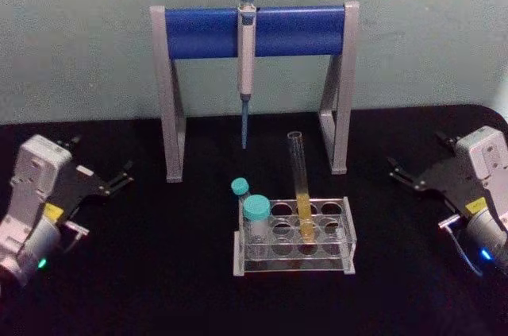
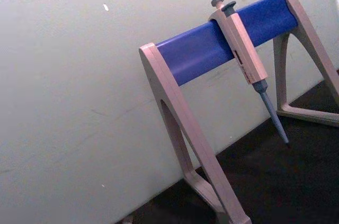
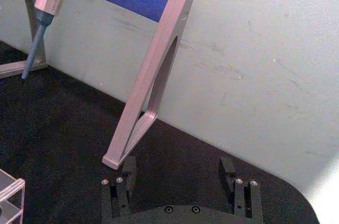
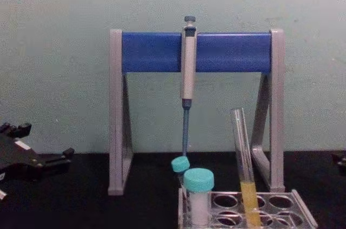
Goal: Pick up the test tube from the test tube rack, shake it, then place it back into the test tube rack.
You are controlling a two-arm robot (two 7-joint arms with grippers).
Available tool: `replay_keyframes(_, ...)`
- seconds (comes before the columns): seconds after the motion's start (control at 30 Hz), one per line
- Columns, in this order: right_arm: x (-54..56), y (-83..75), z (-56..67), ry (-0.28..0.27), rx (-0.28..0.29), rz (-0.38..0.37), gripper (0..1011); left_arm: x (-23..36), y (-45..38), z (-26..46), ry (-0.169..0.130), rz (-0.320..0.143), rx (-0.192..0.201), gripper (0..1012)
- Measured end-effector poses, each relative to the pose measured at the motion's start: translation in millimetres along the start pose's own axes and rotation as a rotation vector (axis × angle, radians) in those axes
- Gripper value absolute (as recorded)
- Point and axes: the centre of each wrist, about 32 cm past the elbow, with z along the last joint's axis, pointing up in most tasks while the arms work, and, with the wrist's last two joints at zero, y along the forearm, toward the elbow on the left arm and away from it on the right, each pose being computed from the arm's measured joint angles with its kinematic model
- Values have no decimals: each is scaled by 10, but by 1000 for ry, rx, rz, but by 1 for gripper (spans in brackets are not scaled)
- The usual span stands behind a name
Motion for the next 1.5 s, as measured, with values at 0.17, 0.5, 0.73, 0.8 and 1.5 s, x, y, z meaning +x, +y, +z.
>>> replay_keyframes(0.17,0,0,0,0,0,0,1000,0,0,0,0,0,0,1009)
replay_keyframes(0.5,2,-67,27,9,-10,23,1000,0,0,0,0,0,0,1009)
replay_keyframes(0.73,-10,-207,95,64,-28,90,1000,0,0,0,0,0,0,1010)
replay_keyframes(0.8,-12,-243,119,86,-31,115,1000,0,0,0,0,0,0,1010)
replay_keyframes(1.5,-91,-235,487,258,-41,447,1000,0,0,0,0,0,0,1010)
